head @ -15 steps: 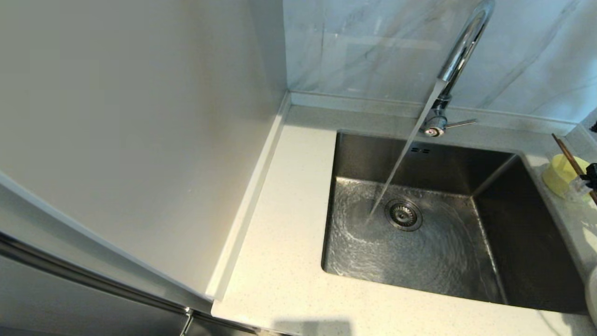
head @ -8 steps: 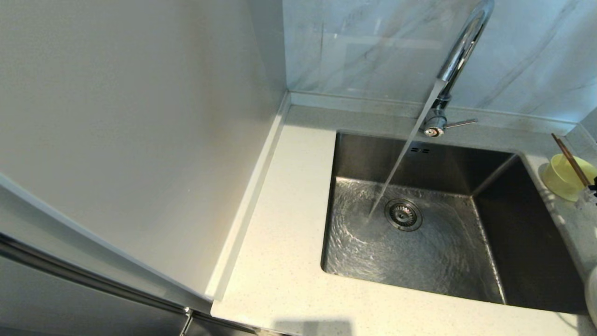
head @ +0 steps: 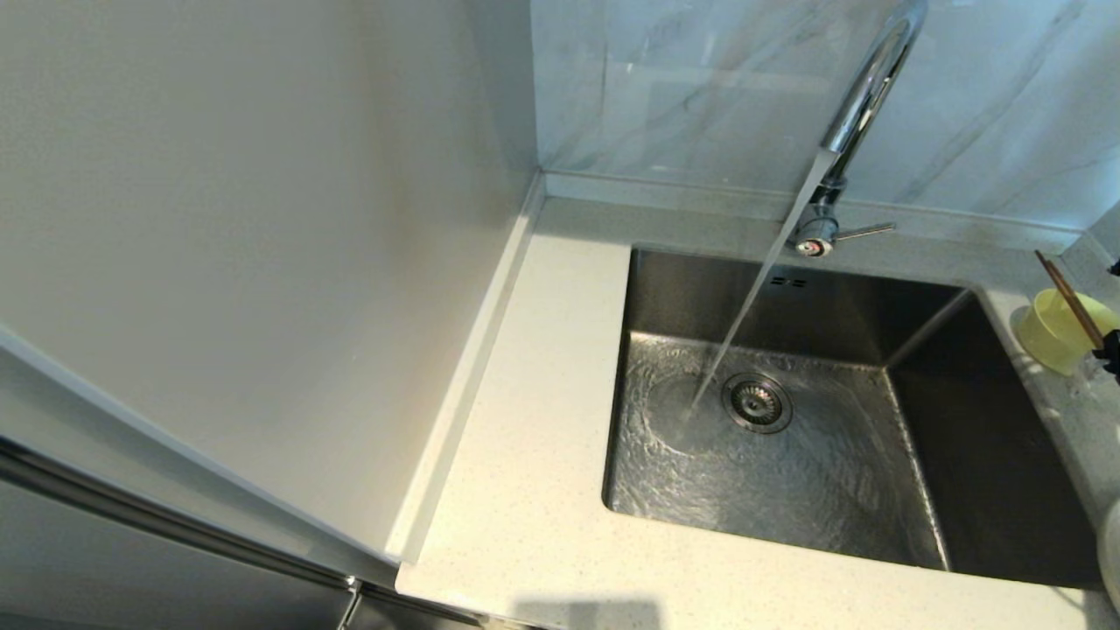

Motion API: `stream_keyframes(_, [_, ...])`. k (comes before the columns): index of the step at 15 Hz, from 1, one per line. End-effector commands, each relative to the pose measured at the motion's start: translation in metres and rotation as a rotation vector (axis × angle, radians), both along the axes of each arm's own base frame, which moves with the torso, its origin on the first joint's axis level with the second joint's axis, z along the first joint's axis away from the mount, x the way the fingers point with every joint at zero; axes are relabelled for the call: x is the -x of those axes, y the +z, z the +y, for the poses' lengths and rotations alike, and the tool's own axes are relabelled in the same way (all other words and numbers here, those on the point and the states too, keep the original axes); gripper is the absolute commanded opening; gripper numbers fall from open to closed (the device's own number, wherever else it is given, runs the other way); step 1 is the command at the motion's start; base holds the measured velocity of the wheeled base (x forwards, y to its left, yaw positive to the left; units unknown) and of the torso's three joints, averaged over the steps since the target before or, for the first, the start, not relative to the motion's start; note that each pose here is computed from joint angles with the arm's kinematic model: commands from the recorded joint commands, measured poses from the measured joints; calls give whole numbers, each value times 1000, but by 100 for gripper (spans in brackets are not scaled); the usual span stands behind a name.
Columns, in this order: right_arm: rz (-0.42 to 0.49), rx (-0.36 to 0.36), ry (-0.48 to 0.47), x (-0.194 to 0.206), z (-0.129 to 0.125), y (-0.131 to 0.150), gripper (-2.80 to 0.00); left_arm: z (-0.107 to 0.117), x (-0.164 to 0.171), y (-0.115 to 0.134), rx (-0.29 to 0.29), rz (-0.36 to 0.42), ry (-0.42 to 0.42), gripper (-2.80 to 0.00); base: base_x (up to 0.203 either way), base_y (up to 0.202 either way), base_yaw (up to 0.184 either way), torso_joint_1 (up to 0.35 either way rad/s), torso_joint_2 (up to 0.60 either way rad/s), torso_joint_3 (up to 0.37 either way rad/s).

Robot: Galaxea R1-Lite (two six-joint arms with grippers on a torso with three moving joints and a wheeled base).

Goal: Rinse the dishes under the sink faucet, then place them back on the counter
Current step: Pick up the chopsticks

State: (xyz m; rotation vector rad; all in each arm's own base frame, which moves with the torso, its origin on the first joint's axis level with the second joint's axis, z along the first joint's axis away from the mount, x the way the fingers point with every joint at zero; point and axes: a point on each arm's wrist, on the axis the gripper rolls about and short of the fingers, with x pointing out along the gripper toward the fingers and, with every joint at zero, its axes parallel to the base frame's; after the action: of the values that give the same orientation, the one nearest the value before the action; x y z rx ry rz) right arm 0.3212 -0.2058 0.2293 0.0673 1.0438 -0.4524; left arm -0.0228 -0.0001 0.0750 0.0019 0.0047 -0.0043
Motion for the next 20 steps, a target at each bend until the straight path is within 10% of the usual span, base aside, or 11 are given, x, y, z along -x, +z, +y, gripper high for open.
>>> stream_keyframes(1, [2, 0, 1, -1, -1, -1, 0, 0, 0, 0, 0, 0, 0, -280, 0, 0, 0, 0, 0, 0])
stream_keyframes(18, [-15, 14, 8, -10, -8, -8, 0, 0, 0, 0, 0, 0, 0, -280, 0, 0, 0, 0, 0, 0])
stream_keyframes(19, [-13, 14, 9, -10, -8, -8, -280, 0, 0, 0, 0, 0, 0, -280, 0, 0, 0, 0, 0, 0])
stream_keyframes(20, [-12, 14, 10, -9, -8, -8, -280, 0, 0, 0, 0, 0, 0, -280, 0, 0, 0, 0, 0, 0])
